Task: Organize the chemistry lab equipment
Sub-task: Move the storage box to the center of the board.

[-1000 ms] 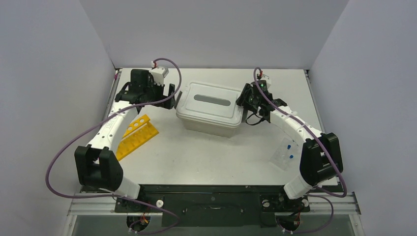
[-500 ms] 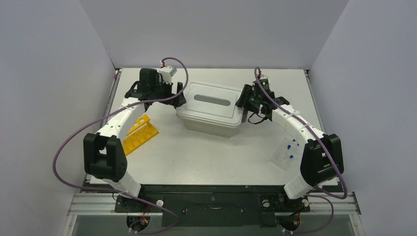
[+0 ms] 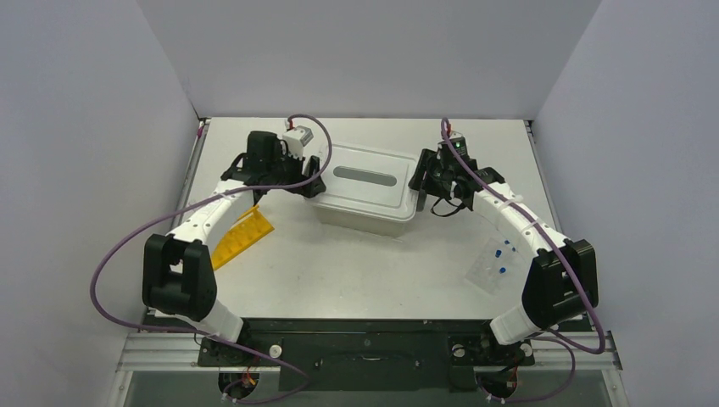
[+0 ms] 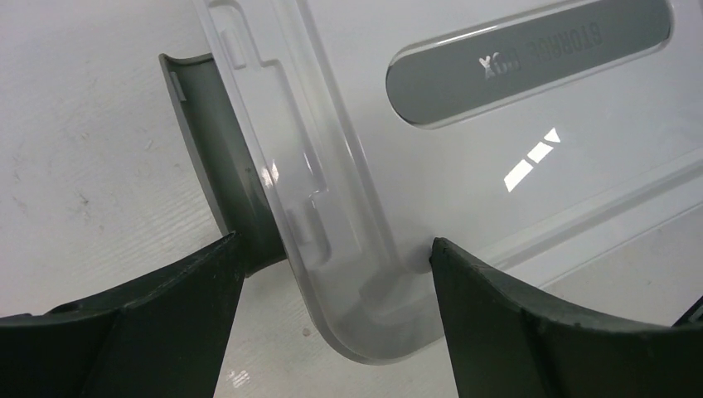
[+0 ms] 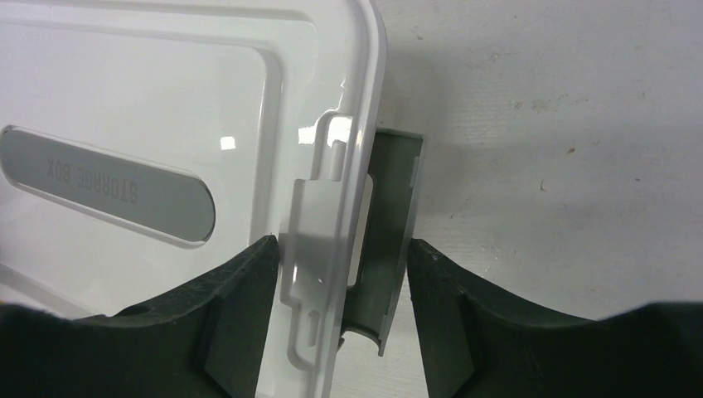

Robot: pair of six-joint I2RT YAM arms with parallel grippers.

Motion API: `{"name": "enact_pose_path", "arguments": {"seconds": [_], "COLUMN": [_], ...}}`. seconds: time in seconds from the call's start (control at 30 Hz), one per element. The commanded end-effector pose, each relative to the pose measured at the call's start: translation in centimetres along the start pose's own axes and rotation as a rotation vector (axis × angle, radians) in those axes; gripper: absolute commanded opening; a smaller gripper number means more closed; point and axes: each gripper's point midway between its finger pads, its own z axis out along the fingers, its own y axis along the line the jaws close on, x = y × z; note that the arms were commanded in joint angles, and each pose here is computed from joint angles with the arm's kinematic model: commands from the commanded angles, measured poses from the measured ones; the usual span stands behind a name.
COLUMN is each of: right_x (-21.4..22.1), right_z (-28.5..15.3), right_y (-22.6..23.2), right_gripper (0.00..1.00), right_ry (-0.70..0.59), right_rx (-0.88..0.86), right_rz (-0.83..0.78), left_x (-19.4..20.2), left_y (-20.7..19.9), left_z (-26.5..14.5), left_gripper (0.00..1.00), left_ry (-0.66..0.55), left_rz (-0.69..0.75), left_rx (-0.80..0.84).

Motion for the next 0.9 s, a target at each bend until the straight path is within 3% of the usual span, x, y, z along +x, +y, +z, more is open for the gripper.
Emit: {"name": "enact_pose_path", "arguments": {"seconds": [0.0, 0.23, 0.43, 0.5, 0.63, 0.87], "right_x": [-1.9, -3.1, -4.8, -5.7, -6.0, -3.9], "right_z": [-1.8, -2.8, -3.9, -4.6, -4.9, -2.9], "right_y": [0.4, 0.6, 0.5, 0.9, 2.3, 7.2], "right_gripper": [0.59, 0.61, 0.60, 0.57, 0.44, 0.28], "right_ry": [-0.054, -0.083, -0.126, -0.147, -0.156, -0.082], "right_rx": [-0.011, -0.014, 0.017, 0.014, -0.038, -0.208], "right_rz": [-0.022, -0.025, -0.036, -0.038, -0.024, 0.002], "left_x": [1.5, 0.7, -3.1, -4.5, -5.7, -3.7], "left_y": [-0.8, -1.0, 0.2, 0.6, 1.8, 2.6], "left_z": [-0.7, -1.2, -1.7, -2.0, -2.1, -0.5], "left_gripper": [0.79, 0.81, 0.94, 1.00, 0.97, 0.97], "left_ry": [0.018, -0.005, -0.078, -0.111, -0.132, -0.086], "left_rz": [0.029, 0.046, 0.025, 0.030, 0.004, -0.073], "left_rx": [0.039, 0.030, -0.029, -0.055, -0.103, -0.112]}}
